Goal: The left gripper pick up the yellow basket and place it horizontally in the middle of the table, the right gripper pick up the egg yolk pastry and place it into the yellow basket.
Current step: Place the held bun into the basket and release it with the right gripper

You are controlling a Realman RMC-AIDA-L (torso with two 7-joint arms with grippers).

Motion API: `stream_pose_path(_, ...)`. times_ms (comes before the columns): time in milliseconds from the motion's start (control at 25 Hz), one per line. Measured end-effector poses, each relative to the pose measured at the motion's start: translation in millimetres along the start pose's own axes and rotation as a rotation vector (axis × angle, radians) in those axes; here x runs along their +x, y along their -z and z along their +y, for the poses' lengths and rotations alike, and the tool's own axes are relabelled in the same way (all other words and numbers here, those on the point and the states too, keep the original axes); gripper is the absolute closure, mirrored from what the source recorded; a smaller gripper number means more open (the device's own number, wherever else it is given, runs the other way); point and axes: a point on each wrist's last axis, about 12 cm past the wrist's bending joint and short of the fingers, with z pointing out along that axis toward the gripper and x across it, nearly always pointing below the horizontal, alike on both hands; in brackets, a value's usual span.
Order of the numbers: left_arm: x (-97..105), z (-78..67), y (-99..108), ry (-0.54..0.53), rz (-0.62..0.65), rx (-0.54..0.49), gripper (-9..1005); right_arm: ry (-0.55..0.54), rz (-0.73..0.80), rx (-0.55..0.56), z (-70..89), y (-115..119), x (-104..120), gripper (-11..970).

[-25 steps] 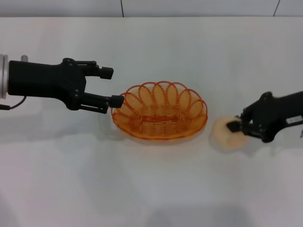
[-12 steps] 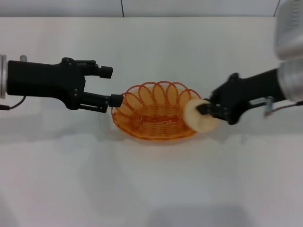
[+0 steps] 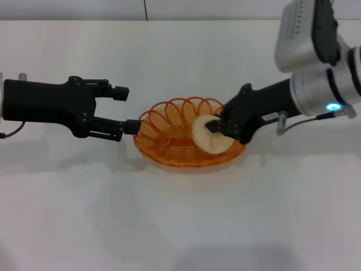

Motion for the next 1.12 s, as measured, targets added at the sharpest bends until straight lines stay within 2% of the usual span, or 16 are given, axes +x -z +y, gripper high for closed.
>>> stream_pose_path(600, 0.6, 0.1, -1.2, 0.002, 0.0, -0.004, 135, 0.005, -0.031, 0.027, -2.3, -13.4, -14.2, 920)
stream_pose_path(800, 0.3, 0.3, -1.6, 0.002, 0.001, -0.004, 135, 0.008, -0.037, 0.04, -2.8, -13.4, -14.5, 861)
stream_pose_path(1080, 1.6, 0.3, 0.7, 0.005, -0.001, -0.009, 135, 0.02, -0.049, 0.054, -2.1, -6.2, -14.6, 649)
stream_pose_path(1120, 1.6, 0.4, 0.9, 0.004, -0.002, -0.01, 135, 0.019, -0.051, 0.062, -1.5, -3.1, -11.7, 591)
